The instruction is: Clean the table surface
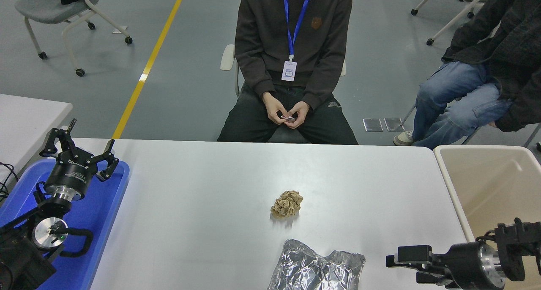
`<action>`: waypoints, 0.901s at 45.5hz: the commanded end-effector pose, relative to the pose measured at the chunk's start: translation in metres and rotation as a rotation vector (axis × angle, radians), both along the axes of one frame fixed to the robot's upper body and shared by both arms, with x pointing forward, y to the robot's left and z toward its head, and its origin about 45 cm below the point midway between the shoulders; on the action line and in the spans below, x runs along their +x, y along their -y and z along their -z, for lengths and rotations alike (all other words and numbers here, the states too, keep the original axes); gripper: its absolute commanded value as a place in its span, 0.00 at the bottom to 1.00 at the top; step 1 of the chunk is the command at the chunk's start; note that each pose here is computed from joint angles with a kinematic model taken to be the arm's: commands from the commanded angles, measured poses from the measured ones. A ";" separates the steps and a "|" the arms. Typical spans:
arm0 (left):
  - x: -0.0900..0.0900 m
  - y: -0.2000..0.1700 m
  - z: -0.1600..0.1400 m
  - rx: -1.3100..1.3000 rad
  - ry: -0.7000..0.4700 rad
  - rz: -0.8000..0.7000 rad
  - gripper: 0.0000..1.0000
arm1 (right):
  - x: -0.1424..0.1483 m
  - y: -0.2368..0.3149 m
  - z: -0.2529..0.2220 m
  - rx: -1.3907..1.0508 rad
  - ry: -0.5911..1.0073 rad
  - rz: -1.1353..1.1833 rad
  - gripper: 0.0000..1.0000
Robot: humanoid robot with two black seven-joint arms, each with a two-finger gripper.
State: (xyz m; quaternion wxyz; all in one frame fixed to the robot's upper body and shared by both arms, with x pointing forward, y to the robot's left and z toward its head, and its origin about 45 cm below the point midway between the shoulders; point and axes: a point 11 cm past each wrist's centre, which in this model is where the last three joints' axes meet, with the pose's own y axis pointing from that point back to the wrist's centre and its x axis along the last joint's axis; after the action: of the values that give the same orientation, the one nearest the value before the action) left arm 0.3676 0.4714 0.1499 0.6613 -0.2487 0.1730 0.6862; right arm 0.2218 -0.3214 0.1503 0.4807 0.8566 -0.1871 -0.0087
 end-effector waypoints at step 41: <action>0.000 0.000 0.000 0.000 0.000 0.001 1.00 | -0.010 -0.080 0.062 0.075 0.011 0.013 0.98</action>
State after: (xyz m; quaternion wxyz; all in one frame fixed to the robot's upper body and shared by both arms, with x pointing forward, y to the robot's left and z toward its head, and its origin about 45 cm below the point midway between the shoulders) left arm 0.3676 0.4715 0.1500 0.6613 -0.2487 0.1728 0.6863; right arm 0.2134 -0.2455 0.1018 0.4434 0.8770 -0.1845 -0.0164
